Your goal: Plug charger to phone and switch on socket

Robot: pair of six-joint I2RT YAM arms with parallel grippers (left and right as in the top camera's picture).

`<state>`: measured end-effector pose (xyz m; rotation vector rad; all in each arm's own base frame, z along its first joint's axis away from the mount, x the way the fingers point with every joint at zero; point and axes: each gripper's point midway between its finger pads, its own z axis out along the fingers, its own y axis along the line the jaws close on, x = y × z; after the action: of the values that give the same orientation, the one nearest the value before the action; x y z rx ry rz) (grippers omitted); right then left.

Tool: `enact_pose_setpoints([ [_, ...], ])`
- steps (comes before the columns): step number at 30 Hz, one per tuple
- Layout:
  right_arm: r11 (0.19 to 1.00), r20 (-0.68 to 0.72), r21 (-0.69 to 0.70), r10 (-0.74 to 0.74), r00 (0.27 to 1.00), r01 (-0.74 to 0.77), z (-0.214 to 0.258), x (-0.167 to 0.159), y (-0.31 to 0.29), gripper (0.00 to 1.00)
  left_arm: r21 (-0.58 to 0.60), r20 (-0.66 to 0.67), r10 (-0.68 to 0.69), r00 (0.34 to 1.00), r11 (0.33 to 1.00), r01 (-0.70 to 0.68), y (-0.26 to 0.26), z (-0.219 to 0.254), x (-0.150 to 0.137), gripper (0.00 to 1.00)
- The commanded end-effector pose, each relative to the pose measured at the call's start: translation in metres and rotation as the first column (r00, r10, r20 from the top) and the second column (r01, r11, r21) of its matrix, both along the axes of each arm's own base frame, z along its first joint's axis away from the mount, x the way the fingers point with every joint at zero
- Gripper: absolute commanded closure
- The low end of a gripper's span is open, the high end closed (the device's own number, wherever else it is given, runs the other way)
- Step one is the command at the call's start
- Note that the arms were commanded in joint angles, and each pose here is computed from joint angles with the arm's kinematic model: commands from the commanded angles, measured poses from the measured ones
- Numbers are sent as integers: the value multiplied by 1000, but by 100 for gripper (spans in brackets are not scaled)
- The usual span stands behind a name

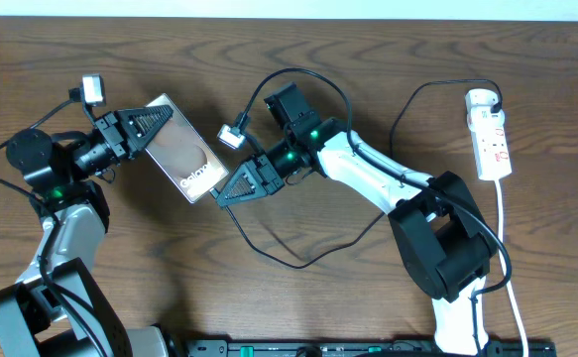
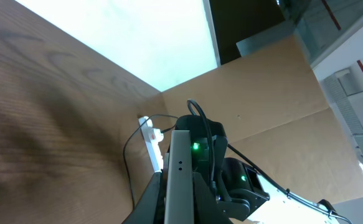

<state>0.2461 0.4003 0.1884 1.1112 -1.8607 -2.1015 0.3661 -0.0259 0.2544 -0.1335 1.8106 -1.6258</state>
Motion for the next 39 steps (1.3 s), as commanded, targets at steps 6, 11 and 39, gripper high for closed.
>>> enact_pose_setpoints([
  [6, 1000, 8, 20, -17, 1000, 17, 6, 12, -5, 1, 34, 28, -136, 990, 990, 135, -18, 5, -19, 93],
  [11, 1000, 10, 19, -18, 1000, 18, 5, 12, -5, 1, 54, 58, -135, 989, 990, 132, -18, 5, -19, 93],
  [39, 276, 330, -819, -491, 806, 504, -153, 111, -149, 1, 265, -457, 388, 800, 918, -294, 57, -146, -12, 93],
])
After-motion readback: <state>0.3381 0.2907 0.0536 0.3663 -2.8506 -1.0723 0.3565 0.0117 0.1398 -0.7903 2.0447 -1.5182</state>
